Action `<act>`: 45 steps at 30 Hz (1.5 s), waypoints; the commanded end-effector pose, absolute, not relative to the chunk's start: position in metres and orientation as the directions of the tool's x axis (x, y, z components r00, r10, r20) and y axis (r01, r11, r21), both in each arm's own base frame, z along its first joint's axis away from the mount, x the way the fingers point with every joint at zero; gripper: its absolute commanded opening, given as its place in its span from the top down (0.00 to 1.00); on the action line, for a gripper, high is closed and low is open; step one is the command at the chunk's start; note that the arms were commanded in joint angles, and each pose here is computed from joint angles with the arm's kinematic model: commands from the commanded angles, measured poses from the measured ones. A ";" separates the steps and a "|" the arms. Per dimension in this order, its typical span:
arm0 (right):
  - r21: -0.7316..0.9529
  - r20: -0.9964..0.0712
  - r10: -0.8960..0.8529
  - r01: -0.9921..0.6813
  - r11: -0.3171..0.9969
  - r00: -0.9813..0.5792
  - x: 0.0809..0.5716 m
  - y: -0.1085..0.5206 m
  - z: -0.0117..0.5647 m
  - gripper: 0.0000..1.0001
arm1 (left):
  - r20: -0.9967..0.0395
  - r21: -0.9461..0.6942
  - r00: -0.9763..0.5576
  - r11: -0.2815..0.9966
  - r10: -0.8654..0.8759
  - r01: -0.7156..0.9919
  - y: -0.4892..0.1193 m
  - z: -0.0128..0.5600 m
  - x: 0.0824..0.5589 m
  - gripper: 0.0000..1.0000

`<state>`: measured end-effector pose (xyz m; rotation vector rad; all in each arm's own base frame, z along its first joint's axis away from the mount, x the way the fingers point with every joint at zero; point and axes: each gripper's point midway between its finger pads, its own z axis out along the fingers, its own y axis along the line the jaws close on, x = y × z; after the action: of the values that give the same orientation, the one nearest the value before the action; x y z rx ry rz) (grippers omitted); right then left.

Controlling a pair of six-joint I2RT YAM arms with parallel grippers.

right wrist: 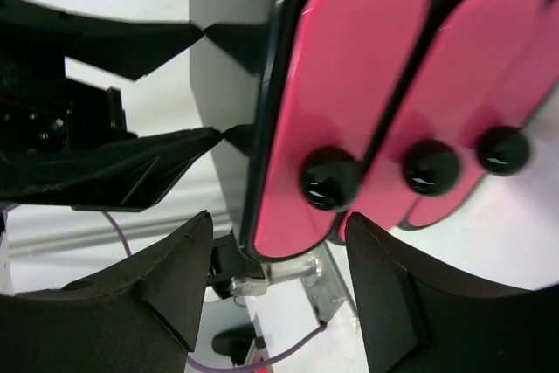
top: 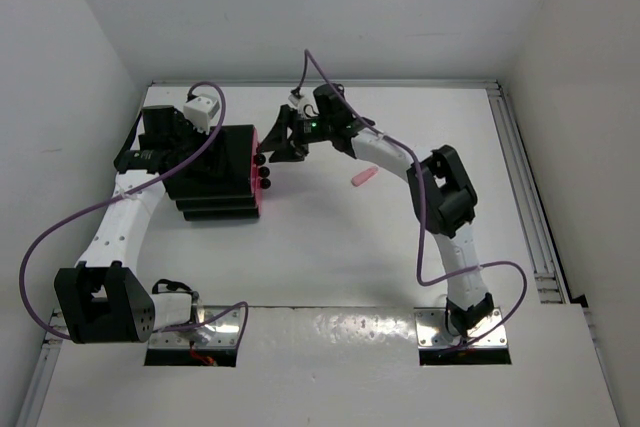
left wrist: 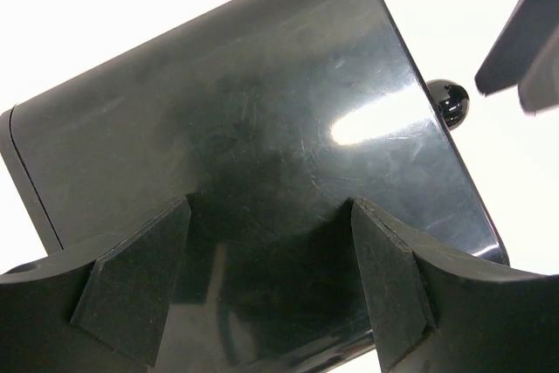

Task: Sort the stationery into containers
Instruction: Open the drawer in the storage box.

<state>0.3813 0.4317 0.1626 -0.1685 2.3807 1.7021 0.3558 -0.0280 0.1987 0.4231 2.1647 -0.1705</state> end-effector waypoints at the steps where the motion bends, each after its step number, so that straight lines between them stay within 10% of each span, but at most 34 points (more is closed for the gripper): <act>1: 0.930 -0.274 0.006 -0.263 0.256 -0.962 0.373 0.447 0.186 0.38 | -0.722 -0.023 -0.653 0.935 0.229 0.354 -0.025 0.166 0.335 0.19; 45: 0.933 -0.263 0.022 -0.249 0.259 -0.964 0.391 0.460 0.159 0.60 | -0.700 -0.009 -0.673 0.940 0.239 0.342 -0.021 0.160 0.331 0.19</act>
<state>0.3816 0.4546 0.1345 -0.1577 2.4098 1.7584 0.3557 -0.0273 0.1984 0.4209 2.1671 -0.1676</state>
